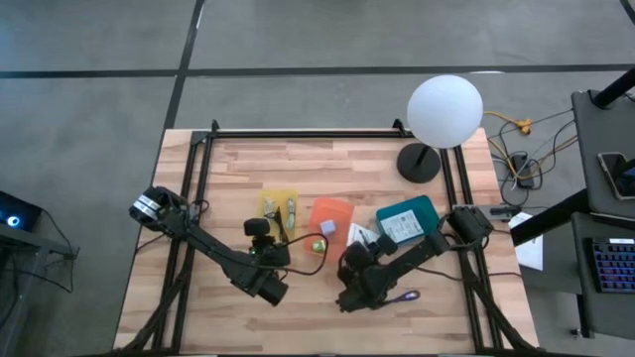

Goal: Pick and place items into bin
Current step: Put the top white card reader box into the blue bin

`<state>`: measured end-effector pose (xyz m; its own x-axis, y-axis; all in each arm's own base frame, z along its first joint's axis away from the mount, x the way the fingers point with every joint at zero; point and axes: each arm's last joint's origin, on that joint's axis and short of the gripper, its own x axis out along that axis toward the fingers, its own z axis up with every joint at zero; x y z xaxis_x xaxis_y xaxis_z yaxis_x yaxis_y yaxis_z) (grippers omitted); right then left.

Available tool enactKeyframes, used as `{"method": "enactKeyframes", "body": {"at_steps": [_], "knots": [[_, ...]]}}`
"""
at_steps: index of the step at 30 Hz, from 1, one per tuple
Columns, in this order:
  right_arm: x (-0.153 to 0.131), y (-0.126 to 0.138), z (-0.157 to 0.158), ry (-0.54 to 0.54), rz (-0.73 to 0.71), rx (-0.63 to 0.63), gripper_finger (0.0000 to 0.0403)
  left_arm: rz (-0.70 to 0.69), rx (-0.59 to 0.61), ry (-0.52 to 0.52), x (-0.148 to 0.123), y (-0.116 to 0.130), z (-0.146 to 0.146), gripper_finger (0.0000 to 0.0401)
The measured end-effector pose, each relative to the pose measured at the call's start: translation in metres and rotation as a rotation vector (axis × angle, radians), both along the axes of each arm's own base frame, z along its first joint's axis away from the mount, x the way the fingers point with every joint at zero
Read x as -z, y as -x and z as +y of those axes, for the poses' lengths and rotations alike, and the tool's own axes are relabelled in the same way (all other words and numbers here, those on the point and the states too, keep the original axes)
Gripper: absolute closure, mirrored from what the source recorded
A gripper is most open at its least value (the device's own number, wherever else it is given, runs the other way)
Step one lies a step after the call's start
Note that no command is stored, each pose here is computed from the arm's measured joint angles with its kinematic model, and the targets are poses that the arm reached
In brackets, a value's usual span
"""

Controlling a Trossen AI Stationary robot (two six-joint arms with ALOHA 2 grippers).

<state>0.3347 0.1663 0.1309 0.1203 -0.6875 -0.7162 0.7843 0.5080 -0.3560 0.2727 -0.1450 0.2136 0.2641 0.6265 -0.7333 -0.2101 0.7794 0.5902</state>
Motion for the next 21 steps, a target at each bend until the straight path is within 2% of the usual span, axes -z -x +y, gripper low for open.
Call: {"method": "enactKeyframes", "body": {"at_steps": [5, 8, 12, 16, 18, 21], "knots": [[-0.008, 0.000, -0.001, 0.029, 0.024, 0.006, 0.0337, -0.006, 0.007, 0.001, 0.000, -0.001, 0.000, 0.0375], [-0.021, -0.003, 0.001, 0.026, 0.022, 0.015, 0.0366, -0.013, 0.007, 0.006, 0.000, -0.002, -0.001, 0.0375], [-0.047, -0.007, 0.005, 0.003, -0.056, 0.089, 0.0375, -0.015, 0.007, 0.007, 0.000, -0.002, -0.001, 0.0375], [-0.090, -0.004, 0.004, 0.022, -0.181, 0.146, 0.0376, -0.015, 0.007, 0.007, -0.001, -0.002, -0.001, 0.0375], [-0.107, -0.003, 0.003, -0.006, -0.239, 0.151, 0.0376, -0.016, 0.007, 0.008, -0.001, -0.002, -0.001, 0.0375], [-0.125, 0.003, -0.006, -0.071, -0.238, 0.183, 0.0377, -0.016, 0.006, 0.009, -0.001, -0.002, -0.001, 0.0375]]}}
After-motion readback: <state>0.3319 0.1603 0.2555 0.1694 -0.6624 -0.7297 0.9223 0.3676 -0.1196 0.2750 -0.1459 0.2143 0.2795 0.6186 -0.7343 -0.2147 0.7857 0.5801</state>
